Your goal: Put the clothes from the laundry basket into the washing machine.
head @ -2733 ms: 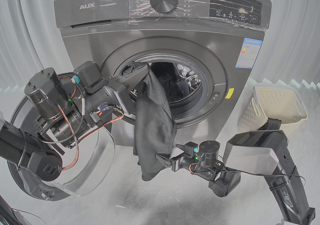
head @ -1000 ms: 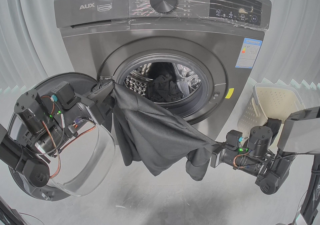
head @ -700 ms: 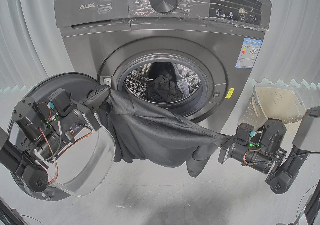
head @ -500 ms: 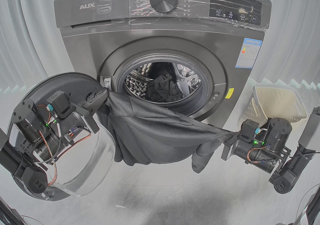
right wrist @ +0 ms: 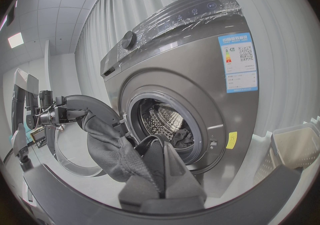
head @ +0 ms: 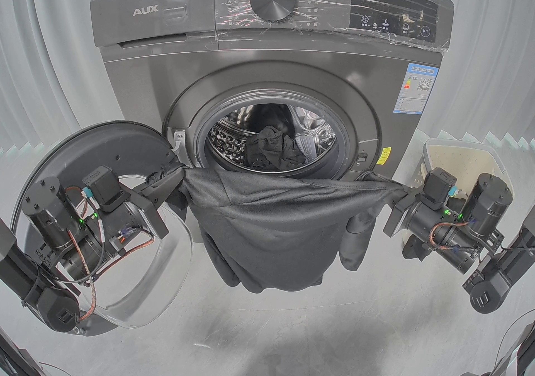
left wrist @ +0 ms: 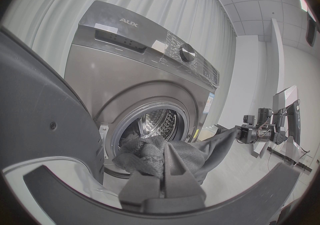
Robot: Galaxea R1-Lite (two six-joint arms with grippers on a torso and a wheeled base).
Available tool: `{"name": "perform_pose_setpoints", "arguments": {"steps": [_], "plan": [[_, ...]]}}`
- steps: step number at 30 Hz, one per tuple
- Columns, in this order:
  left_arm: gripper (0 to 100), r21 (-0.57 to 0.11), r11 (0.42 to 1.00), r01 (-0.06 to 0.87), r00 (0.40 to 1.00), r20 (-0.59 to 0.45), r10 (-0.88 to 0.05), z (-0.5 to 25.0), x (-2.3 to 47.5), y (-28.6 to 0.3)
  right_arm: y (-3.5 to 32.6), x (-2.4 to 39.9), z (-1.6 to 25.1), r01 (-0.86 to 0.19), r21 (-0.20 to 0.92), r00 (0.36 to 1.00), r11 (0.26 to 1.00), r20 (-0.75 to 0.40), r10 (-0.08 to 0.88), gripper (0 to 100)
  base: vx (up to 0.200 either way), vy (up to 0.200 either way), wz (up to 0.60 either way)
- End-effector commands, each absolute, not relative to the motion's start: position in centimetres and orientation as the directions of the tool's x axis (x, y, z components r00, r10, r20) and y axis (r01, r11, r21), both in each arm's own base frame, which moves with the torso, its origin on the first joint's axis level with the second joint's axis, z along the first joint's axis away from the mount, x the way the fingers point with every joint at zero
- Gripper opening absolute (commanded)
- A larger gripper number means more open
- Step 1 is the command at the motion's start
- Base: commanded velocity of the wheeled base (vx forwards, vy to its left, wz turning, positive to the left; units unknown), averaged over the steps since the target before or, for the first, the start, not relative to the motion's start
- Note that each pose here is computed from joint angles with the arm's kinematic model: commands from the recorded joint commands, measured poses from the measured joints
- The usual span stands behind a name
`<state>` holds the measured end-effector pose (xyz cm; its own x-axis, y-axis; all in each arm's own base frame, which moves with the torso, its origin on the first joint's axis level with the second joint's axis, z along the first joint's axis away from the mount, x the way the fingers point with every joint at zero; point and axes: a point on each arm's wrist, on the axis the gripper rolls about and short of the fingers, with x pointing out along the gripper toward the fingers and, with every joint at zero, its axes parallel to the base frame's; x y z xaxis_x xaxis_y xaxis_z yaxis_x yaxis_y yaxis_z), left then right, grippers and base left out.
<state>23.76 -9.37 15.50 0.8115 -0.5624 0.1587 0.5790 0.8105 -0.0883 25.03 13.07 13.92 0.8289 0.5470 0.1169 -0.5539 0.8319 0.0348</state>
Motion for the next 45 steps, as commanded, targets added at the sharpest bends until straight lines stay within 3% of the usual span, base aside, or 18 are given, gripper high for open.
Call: {"name": "perform_pose_setpoints", "arguments": {"steps": [1, 16, 45], "plan": [[0, -0.087, 0.811, 0.578, 0.811, 0.164, -0.561, 15.6, 23.8, -9.4, 12.9, 25.1, 15.3, -0.549, 0.028, 0.826, 0.835, 0.173, 0.537, 0, 0.000, 0.000, 0.00], [0, -0.087, 0.838, 0.538, 0.833, 0.209, -0.513, 16.6, 24.2, -9.5, 13.1, 25.6, 18.5, -0.527, 0.050, 0.817, 0.848, 0.303, 0.490, 0, 0.000, 0.000, 0.00], [0, -0.092, 0.833, 0.546, 0.822, 0.249, -0.512, 17.7, 23.5, -9.5, 13.4, 25.3, 18.1, -0.542, 0.058, 0.814, 0.838, 0.285, 0.507, 0, 0.000, 0.000, 0.00]]}}
